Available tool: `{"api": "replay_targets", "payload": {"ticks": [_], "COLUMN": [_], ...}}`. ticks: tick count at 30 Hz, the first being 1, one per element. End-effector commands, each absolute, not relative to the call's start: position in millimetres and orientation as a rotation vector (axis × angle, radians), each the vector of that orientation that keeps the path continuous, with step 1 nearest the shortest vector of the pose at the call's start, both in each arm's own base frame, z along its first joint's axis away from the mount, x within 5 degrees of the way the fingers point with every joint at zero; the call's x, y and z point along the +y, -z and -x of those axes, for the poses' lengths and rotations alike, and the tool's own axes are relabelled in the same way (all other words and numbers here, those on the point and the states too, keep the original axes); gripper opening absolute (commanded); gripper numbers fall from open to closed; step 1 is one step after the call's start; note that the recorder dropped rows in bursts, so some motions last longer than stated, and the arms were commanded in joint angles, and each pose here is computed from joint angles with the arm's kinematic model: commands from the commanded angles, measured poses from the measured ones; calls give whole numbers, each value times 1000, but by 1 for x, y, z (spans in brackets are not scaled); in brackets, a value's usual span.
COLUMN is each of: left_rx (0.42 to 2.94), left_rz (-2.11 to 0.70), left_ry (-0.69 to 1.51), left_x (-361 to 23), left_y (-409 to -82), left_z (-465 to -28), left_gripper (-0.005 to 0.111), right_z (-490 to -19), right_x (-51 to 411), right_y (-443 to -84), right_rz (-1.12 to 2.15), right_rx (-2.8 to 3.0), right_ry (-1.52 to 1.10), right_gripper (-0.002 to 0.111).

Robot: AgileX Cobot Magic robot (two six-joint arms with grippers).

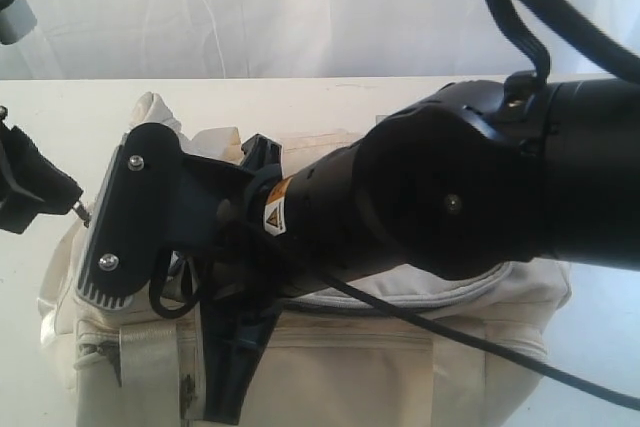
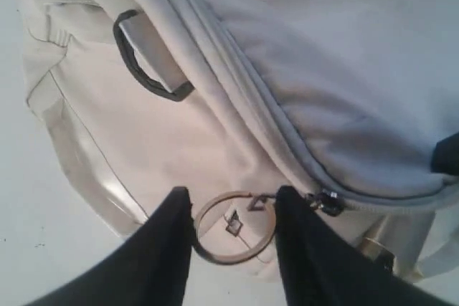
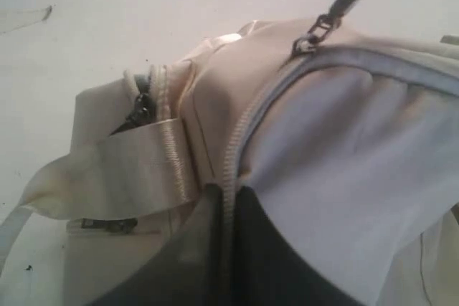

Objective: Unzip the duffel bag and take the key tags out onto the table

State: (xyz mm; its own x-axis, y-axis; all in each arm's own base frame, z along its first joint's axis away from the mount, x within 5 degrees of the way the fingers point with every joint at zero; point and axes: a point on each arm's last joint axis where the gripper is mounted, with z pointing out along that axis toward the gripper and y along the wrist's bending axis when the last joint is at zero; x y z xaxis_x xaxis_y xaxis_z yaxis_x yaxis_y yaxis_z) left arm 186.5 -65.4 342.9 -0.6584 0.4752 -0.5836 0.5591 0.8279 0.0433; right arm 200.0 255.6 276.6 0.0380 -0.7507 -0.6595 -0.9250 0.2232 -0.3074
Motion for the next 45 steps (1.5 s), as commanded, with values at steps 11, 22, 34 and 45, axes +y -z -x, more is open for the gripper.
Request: {"api": "replay_targets", "payload": {"ticks": [11,22,34,45], "left_rx": [2216,2361,2083,2020], "left_rz": [-602,-712,-815,-917], "left_ry": [143,76,947,950], "left_x": [-72,-69,-10,10], "left_y": [-342,-326,-334,-292], "left_z": [-233,-231,-241,-256], "left_gripper": [0,0,0,0], "right_z": [-198,-196,-194,-194], "right_x": [254,253,252,252], "right_y": [-274,-273,-271,-271], "right_rz": [1591,1610,1626,1629], "right_rx": [1775,1796,1824,1831], "right_ry": [-301,-306,-313,-315], "right_gripper": [0,0,0,0]}}
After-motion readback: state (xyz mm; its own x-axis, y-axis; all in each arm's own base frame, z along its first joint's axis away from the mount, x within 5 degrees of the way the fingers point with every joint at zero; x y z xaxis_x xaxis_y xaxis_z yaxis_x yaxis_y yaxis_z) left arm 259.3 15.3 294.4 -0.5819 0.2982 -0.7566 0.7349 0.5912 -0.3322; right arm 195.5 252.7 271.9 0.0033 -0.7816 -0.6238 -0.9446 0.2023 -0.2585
